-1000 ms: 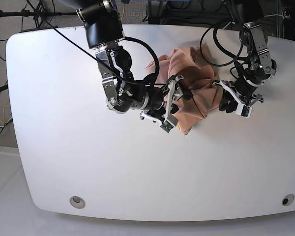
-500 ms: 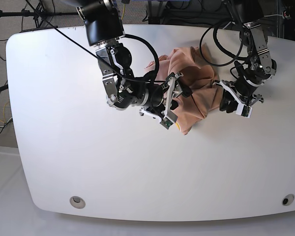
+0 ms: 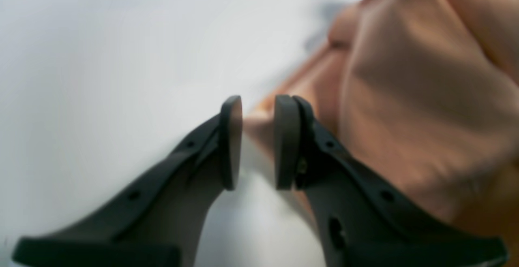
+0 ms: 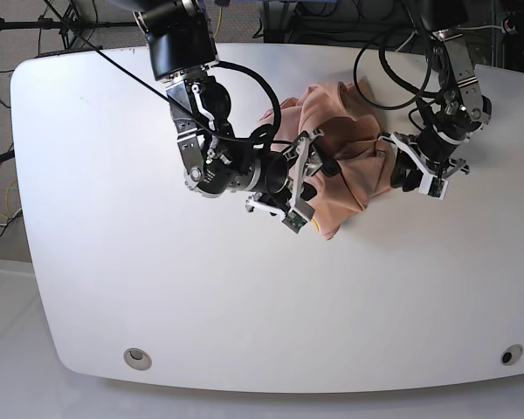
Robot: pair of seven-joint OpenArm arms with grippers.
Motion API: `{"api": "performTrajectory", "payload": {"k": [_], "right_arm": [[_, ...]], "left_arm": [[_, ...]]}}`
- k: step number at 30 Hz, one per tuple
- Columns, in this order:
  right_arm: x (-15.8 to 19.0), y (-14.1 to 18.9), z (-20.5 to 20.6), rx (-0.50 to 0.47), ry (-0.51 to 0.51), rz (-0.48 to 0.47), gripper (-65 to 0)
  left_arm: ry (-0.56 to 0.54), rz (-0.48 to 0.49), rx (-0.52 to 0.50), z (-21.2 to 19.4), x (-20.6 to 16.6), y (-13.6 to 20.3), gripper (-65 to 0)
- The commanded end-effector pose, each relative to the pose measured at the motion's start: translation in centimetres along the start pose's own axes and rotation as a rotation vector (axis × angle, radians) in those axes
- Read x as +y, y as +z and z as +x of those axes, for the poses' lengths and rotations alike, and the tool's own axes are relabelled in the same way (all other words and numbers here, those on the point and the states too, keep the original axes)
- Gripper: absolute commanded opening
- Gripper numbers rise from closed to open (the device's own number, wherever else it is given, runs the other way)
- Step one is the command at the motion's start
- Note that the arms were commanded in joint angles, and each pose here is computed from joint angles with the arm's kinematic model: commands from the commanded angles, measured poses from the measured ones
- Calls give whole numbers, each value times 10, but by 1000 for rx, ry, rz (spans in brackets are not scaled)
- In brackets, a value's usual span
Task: Fold the T-shirt properly
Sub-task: 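Grasp the shirt edges with both grippers and lift them together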
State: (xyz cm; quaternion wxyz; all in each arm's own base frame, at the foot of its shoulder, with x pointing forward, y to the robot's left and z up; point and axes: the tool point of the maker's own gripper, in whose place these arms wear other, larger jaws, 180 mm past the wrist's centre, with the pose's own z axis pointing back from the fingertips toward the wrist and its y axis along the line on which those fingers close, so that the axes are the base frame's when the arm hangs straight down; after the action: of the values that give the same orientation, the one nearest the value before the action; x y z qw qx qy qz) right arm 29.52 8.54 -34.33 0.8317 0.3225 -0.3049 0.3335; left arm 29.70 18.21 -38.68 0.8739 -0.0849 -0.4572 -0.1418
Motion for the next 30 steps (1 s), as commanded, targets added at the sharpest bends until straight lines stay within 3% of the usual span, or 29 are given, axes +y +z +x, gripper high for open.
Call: {"api": "performTrajectory", "payload": {"k": [1, 9, 22, 30], "right_arm": [[-2, 6, 21, -62, 21, 1, -302], [-5, 8, 29, -74, 35, -7, -302], [-3, 9, 35, -84, 45, -2, -302], [-5, 8, 31, -74, 42, -6, -301]], "left_arm": [[-36, 2, -71, 21, -3, 13, -523], [-26, -8, -64, 12, -21, 23, -523], [100, -85, 103, -60, -39, 2, -529], [149, -66, 141, -76, -35, -5, -529]]}}
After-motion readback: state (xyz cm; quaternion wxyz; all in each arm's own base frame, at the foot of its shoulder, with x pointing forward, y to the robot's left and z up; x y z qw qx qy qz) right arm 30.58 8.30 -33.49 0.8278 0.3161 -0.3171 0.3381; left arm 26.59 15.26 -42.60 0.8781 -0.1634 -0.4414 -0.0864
